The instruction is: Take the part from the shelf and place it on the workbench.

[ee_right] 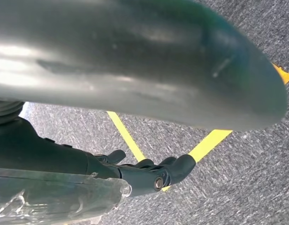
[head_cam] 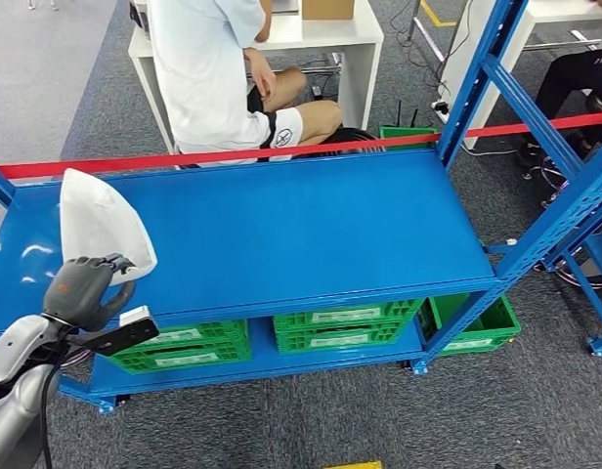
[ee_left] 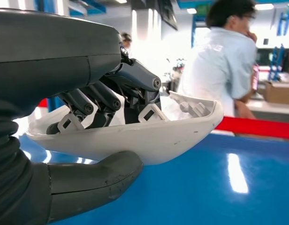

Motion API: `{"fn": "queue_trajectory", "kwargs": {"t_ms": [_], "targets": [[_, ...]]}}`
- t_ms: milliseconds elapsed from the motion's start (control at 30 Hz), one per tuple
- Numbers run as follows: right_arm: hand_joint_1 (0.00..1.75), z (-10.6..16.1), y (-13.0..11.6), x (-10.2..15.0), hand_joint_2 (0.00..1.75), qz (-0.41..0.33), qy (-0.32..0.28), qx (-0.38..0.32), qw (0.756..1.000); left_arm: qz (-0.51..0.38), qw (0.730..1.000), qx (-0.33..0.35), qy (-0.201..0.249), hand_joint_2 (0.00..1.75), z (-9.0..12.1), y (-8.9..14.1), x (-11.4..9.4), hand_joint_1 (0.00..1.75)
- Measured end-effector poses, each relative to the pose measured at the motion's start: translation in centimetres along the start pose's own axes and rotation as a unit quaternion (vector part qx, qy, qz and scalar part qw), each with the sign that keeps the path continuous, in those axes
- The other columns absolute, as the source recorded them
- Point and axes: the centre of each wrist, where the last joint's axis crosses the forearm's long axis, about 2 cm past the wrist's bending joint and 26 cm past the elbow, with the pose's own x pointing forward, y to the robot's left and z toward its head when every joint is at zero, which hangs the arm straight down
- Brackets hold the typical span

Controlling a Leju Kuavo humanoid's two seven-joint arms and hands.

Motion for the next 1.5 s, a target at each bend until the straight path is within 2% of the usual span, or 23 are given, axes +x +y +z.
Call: {"fn": "queue_trajectory", "kwargs": {"t_ms": [467, 667, 1500], "targets": [[0.0, 0.0, 0.01, -0.02, 0.0, 0.004, 0.001, 0.0, 1.0, 0.003, 0.999, -0.029, -0.024, 1.75, -0.33, 0.23, 0.16, 1.75], [0.0, 0.03, 0.11, 0.12, 0.0, 0.007, -0.001, 0.001, 1.0, -0.002, 0.999, -0.023, -0.025, 1.75, -0.58, 0.76, 0.0, 1.75], [0.0, 0.08, 0.09, 0.44, 0.0, 0.01, -0.005, 0.001, 1.0, -0.015, 0.999, -0.029, -0.021, 1.75, -0.07, 0.56, -0.05, 1.75]]}}
